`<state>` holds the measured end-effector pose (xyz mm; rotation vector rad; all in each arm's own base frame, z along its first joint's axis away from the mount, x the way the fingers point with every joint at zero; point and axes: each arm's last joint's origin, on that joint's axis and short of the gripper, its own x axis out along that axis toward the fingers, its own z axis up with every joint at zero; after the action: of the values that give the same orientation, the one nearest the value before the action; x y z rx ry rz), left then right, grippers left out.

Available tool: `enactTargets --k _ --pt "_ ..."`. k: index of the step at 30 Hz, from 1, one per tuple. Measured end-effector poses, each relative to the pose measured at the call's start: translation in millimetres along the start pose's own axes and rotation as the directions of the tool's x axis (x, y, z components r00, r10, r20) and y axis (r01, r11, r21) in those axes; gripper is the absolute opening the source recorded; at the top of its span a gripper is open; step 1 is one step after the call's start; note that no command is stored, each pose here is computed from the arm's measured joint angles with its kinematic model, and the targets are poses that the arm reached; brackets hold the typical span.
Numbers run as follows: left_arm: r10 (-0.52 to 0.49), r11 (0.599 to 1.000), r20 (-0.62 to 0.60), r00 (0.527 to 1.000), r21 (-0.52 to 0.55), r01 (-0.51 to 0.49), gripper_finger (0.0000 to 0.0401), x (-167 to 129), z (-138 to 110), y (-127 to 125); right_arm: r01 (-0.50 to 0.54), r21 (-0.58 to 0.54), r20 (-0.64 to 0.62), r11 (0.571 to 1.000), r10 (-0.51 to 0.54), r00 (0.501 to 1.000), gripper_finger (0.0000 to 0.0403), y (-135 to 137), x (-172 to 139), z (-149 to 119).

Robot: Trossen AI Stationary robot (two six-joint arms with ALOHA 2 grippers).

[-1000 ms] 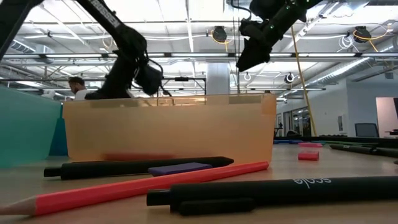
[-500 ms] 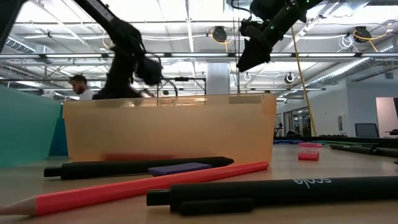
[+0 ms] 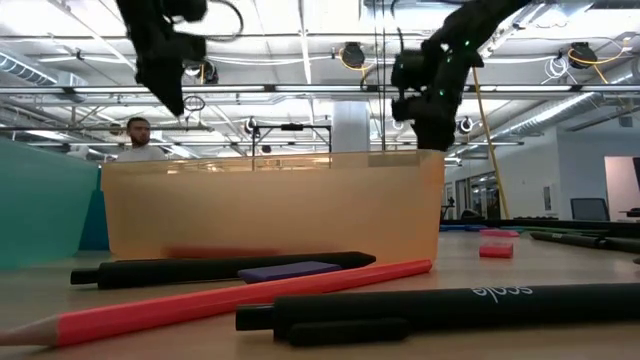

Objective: Sort crayons/erasers/pens/pencils in bins
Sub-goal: Put the brown pencil into yellow bin

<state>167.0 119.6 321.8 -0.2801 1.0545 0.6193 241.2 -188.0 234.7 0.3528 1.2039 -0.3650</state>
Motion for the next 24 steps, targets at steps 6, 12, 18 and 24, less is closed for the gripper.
enactTargets --k 6,12,18,24 --pt "-0.026 1.000 0.193 0.981 -0.002 0.027 0.0088 -25 -19 -3 -0.029 0.044 -0.193 0.999 0.037 0.981 0.0188 19 1 -15" --pt "-0.010 1.000 0.292 0.956 0.001 0.010 0.0088 -23 -32 -1 0.117 -0.024 -0.141 0.993 -0.119 0.983 0.0187 58 -24 -21" --pt "0.001 1.000 0.256 0.967 -0.013 0.003 0.0088 -11 -39 0 0.165 0.261 -0.220 0.951 -0.108 0.969 0.0187 82 -39 -39" --pt "0.001 1.000 0.250 0.968 0.002 -0.001 0.0088 -3 -41 0 0.430 0.670 -0.465 0.605 -0.109 0.879 0.0187 82 -36 -68"
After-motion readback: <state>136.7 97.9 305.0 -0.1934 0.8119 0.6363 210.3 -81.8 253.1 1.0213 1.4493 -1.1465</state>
